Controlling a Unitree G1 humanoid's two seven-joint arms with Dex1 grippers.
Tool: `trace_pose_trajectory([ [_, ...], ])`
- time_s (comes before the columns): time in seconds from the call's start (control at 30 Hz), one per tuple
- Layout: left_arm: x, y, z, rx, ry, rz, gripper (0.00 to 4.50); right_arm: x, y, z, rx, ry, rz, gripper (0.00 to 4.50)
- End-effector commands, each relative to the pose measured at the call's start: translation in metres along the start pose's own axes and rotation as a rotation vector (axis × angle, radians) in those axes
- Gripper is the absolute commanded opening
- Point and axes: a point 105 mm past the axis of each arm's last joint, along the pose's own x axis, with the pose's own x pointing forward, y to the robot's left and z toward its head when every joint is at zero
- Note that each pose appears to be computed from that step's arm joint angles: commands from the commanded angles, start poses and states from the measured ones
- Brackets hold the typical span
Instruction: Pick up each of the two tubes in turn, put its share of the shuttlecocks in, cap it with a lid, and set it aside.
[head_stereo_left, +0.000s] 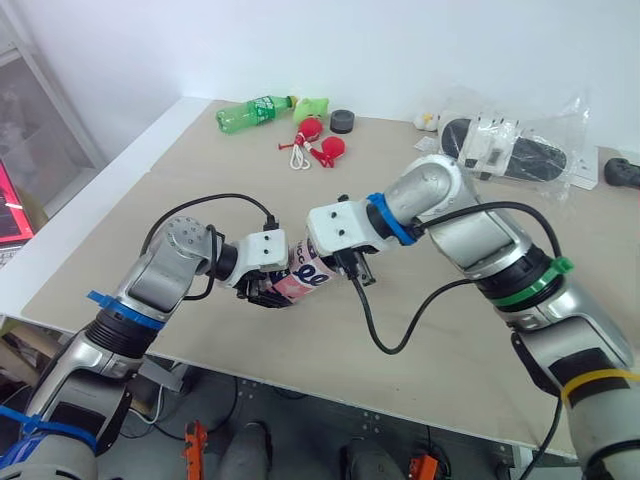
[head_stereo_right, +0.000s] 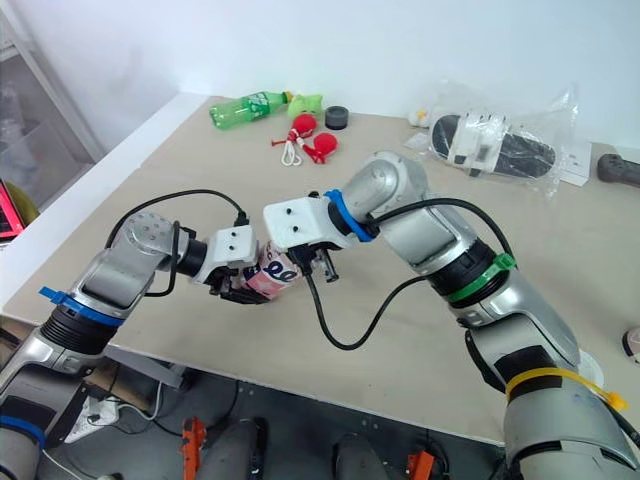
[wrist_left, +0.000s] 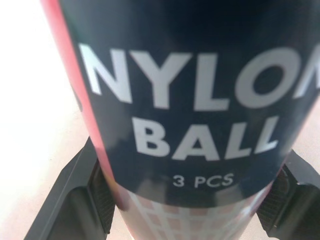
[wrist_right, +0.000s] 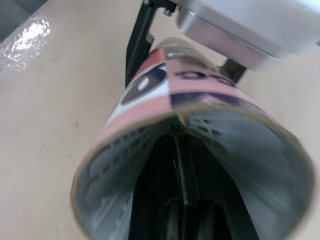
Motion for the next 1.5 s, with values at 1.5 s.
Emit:
trace_pose_trajectory([
  [1.5,0.010,-0.009,0.020,-0.001,-0.109,-0.057,3.04,-0.118,0.004,0.001,0.144,-0.145,-0.195,0.03],
])
